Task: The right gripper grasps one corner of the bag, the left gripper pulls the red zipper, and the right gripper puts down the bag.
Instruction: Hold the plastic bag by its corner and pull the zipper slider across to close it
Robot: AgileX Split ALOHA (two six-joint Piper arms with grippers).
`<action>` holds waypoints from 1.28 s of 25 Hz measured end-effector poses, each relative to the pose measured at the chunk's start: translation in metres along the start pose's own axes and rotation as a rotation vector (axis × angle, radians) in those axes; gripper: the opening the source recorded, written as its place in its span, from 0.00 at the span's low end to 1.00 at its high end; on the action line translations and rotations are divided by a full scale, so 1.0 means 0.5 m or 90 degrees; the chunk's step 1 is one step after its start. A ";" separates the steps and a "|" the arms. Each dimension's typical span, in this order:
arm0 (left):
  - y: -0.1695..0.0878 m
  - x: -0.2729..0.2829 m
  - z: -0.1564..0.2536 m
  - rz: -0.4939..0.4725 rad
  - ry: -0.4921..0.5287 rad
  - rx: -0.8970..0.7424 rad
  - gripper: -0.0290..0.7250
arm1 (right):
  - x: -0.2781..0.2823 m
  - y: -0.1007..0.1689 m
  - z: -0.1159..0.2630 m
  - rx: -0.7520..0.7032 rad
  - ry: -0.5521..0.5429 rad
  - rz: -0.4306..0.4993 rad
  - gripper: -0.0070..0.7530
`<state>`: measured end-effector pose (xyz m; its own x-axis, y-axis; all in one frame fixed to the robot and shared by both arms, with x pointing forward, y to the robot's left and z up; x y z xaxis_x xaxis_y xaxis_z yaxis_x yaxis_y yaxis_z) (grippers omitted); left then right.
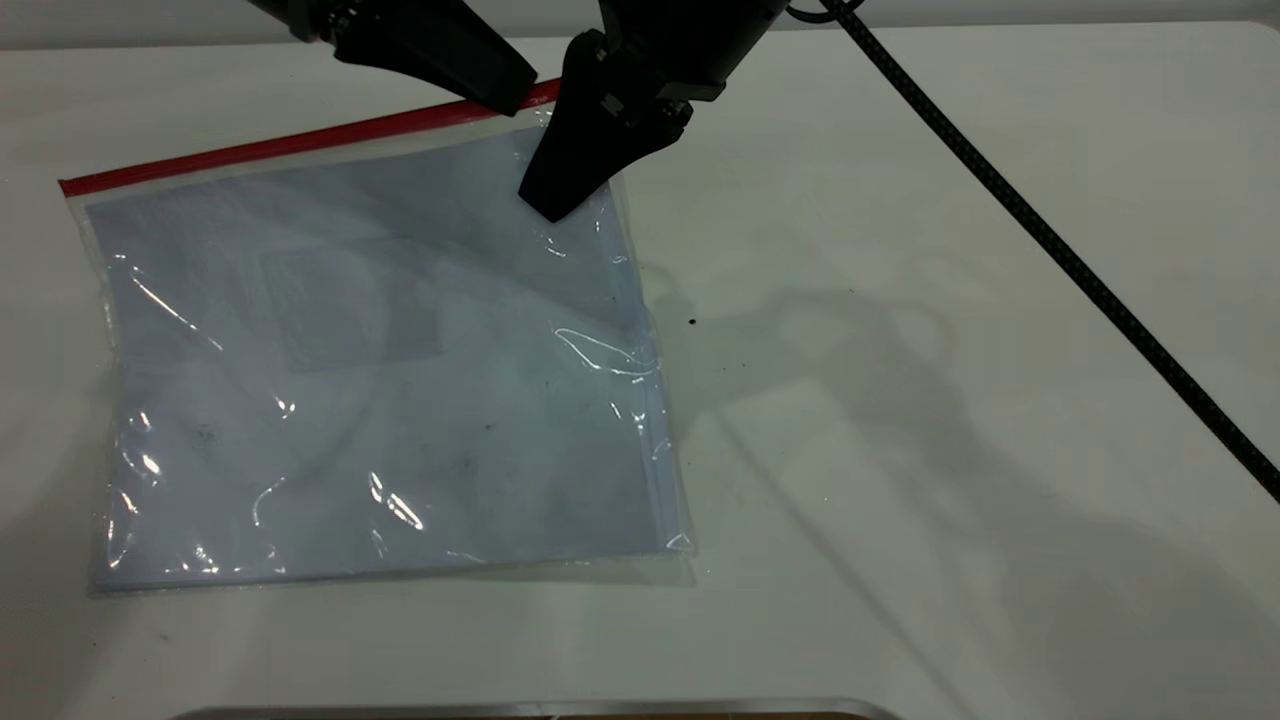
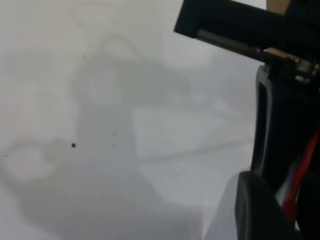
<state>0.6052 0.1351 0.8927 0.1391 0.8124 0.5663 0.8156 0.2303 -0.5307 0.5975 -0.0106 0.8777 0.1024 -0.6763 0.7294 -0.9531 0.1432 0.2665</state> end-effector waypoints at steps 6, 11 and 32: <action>-0.003 -0.006 -0.001 0.003 0.003 -0.002 0.36 | 0.000 0.000 0.000 0.000 0.000 -0.001 0.05; -0.003 -0.005 0.001 0.002 0.010 -0.005 0.25 | 0.000 0.001 0.000 0.000 0.001 -0.004 0.05; 0.035 0.003 -0.001 -0.093 0.002 -0.007 0.13 | 0.140 -0.085 0.046 -0.078 -0.101 0.011 0.05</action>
<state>0.6199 0.1400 0.8845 0.0205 0.7687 0.6392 0.8336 0.3399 -0.4355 0.6384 -0.0804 0.9030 0.0303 -0.7770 0.6288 -0.9117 0.2364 0.3361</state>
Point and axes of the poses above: a point on each arm's last joint axis where the gripper is mounted, x pointing back along that axis away from the gripper, y along the wrist's bending axis when the last joint is at zero, z = x × y, the point moved 3 cm from there along -x, pointing out along that axis toward the gripper, and after that the axes turned 4 degrees about x, right-handed, at the moved point
